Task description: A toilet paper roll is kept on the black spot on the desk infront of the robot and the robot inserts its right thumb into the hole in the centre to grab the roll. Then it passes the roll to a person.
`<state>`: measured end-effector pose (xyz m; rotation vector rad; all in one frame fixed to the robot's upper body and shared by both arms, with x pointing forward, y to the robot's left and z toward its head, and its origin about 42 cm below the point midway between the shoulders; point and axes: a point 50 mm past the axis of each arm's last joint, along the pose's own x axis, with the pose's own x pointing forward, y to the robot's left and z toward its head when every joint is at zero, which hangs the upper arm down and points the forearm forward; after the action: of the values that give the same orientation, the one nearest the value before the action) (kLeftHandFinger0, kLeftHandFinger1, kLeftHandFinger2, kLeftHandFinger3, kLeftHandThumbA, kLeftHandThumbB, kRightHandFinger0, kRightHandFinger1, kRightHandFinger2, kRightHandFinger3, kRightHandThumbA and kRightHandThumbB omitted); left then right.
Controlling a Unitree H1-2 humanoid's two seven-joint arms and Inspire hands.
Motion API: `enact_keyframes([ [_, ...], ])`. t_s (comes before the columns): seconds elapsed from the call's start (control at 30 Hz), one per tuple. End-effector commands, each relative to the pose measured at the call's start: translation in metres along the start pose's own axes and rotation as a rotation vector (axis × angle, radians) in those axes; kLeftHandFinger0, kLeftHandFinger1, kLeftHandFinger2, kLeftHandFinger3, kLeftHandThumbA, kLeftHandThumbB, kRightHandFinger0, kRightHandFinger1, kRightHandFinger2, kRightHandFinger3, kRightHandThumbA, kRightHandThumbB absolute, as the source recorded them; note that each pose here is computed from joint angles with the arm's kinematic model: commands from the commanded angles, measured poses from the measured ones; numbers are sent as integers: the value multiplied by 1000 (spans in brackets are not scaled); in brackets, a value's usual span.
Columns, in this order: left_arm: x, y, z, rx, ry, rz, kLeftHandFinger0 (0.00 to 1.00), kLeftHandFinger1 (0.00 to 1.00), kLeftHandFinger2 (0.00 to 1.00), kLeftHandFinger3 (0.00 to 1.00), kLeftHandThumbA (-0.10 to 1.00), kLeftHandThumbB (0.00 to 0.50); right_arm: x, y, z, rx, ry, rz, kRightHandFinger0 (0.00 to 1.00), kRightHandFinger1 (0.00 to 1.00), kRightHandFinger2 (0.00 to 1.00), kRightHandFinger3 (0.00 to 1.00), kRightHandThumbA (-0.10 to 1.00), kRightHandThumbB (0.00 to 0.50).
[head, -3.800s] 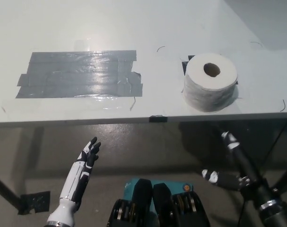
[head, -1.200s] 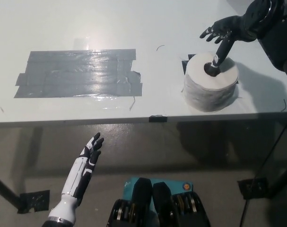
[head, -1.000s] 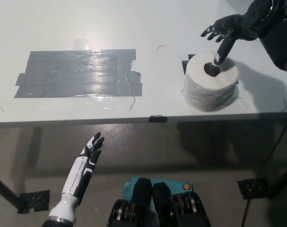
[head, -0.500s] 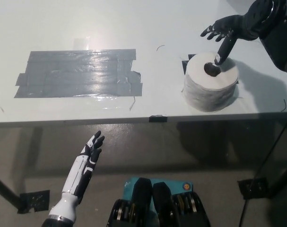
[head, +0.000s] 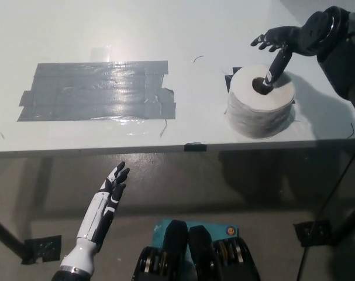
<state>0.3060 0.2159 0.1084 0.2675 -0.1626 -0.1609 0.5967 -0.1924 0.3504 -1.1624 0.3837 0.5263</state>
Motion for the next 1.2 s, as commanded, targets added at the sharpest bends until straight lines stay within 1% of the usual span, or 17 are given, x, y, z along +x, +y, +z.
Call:
enact_keyframes([
  [0.0, 3, 5, 14, 22, -73, -3, 1000, 1000, 1000, 1000, 1000, 118, -7, -17, 16, -15, -36, -103, 1000, 1000, 1000, 1000, 1000, 337],
  [0.07, 3, 5, 14, 20, -76, -5, 1000, 1000, 1000, 1000, 1000, 117, -6, -16, 18, -12, -34, -109, 1000, 1000, 1000, 1000, 1000, 340],
  [0.1, 4, 5, 14, 23, -84, -6, 1000, 1000, 1000, 1000, 1000, 104, -6, -15, 18, -4, -42, -109, 1000, 1000, 1000, 1000, 994, 320],
  [0.13, 5, 5, 13, 25, -92, -5, 1000, 1000, 1000, 1000, 1000, 98, -6, -14, 20, 0, -48, -112, 1000, 1000, 1000, 1000, 981, 319],
  [0.2, 5, 6, 14, 26, -88, -8, 1000, 1000, 1000, 1000, 1000, 107, -5, -14, 22, -3, -55, -113, 1000, 1000, 1000, 1000, 977, 321],
  [0.23, 5, 6, 15, 25, -86, -8, 1000, 1000, 1000, 1000, 1000, 109, -5, -13, 23, -2, -55, -110, 1000, 1000, 1000, 1000, 973, 334],
  [0.4, 6, 6, 15, 23, -91, -4, 1000, 1000, 1000, 1000, 1000, 102, -3, -8, 31, -53, -46, -103, 1000, 1000, 1000, 1000, 941, 324],
  [0.53, 6, 6, 17, 28, -96, -9, 1000, 1000, 1000, 1000, 1000, 96, -1, -4, 34, -70, -31, -110, 1000, 1000, 1000, 1000, 915, 335],
  [0.57, 6, 6, 17, 28, -99, -9, 1000, 1000, 1000, 1000, 1000, 94, 1, -2, 34, -81, -27, -114, 1000, 1000, 1000, 1000, 909, 347],
  [0.67, 6, 6, 17, 29, -97, -9, 1000, 1000, 1000, 1000, 1000, 98, 3, 3, 33, -140, -27, -127, 1000, 1000, 1000, 1000, 926, 337],
  [0.73, 7, 6, 17, 31, -97, -9, 1000, 1000, 1000, 1000, 1000, 96, 6, 7, 31, -136, -9, -134, 1000, 1000, 1000, 1000, 870, 340],
  [0.83, 7, 6, 17, 32, -95, -11, 1000, 1000, 1000, 1000, 1000, 93, 8, 9, 27, -142, -2, -129, 1000, 1000, 1000, 1000, 829, 339],
  [0.87, 7, 7, 18, 31, -97, -10, 1000, 1000, 1000, 1000, 1000, 91, 8, 9, 26, -145, -1, -129, 1000, 1000, 1000, 1000, 819, 341],
  [0.9, 8, 7, 18, 32, -99, -10, 1000, 1000, 1000, 1000, 1000, 91, 8, 9, 25, -143, -1, -125, 1000, 1000, 1000, 1000, 812, 327],
  [0.97, 9, 8, 17, 35, -101, -9, 1000, 1000, 1000, 1000, 1000, 92, 8, 10, 23, -136, 9, -106, 1000, 1000, 1000, 1000, 787, 320],
  [1.1, 8, 7, 17, 32, -98, -9, 1000, 1000, 1000, 1000, 1000, 94, 8, 10, 18, -139, 34, -81, 1000, 1000, 1000, 1000, 759, 319],
  [1.17, 9, 8, 17, 32, -100, -9, 1000, 1000, 1000, 1000, 1000, 93, 8, 10, 17, -134, 53, -82, 1000, 1000, 1000, 1000, 751, 336],
])
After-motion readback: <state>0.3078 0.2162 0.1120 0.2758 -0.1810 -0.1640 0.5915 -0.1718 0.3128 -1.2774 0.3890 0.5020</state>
